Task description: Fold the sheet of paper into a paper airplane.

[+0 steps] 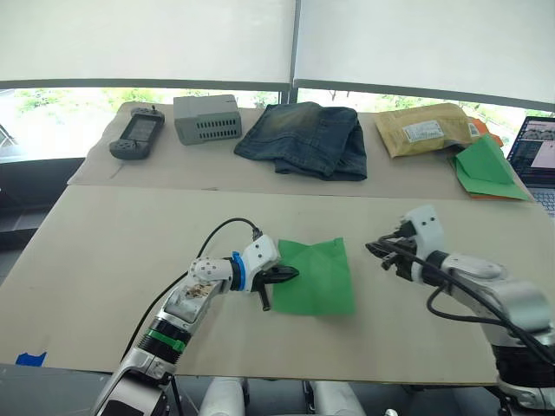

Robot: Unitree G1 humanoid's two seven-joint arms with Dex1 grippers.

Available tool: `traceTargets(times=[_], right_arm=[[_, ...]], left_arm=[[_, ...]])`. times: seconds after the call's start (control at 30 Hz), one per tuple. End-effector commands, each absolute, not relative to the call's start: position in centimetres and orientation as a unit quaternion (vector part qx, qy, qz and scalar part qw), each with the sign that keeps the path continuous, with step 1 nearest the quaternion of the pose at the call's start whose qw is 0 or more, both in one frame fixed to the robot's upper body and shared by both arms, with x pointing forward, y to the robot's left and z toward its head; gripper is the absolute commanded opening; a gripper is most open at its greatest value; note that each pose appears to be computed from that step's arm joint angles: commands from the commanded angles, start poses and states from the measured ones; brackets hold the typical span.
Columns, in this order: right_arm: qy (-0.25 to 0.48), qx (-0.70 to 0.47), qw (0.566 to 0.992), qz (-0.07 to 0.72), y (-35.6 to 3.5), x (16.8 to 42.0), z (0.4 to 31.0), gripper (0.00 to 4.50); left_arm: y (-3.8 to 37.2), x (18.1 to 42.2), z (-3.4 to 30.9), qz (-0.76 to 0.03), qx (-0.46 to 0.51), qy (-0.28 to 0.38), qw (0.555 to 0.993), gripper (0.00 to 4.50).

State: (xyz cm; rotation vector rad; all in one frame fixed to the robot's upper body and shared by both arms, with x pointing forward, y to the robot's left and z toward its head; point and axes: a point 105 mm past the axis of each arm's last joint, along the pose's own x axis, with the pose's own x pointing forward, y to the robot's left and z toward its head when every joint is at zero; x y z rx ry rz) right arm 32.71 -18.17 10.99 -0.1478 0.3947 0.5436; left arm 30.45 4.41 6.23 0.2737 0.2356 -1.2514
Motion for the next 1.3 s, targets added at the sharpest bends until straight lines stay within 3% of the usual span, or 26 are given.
traceTargets(times=[0.03, 0.27, 0.5, 0.7, 1.2, 1.23, 1.3], right_arm=[[0.162, -0.079, 0.944, 0.277, -17.2, 33.8, 11.7, 0.02], [0.152, -0.031, 0.95, 0.271, -17.3, 34.3, 13.0, 0.02], [0.184, 0.093, 0.935, 0.288, -17.8, 31.3, 14.7, 2.26], [0.229, 0.183, 0.909, 0.297, -16.6, 29.9, 13.1, 2.26], [0.245, 0.184, 0.901, 0.307, -14.9, 31.1, 11.7, 2.26], [0.244, 0.182, 0.9, 0.311, -14.7, 31.2, 11.7, 1.74], [0.241, 0.176, 0.899, 0.32, -14.3, 31.1, 11.8, 1.14]], left_arm=[[3.8, 30.1, 5.8, -0.587, 0.132, 0.12, 0.789, 0.0], [3.8, 30.0, 5.9, -0.589, 0.132, 0.122, 0.788, 0.0], [3.8, 30.1, 5.8, -0.59, 0.136, 0.124, 0.786, 0.0], [3.4, 30.3, 6.0, -0.598, 0.134, 0.121, 0.781, 0.0], [3.7, 30.5, 6.1, -0.601, 0.148, 0.12, 0.776, 0.0], [3.8, 30.5, 6.1, -0.601, 0.15, 0.121, 0.776, 0.0], [3.9, 30.5, 6.0, -0.601, 0.15, 0.122, 0.775, 0.0]])
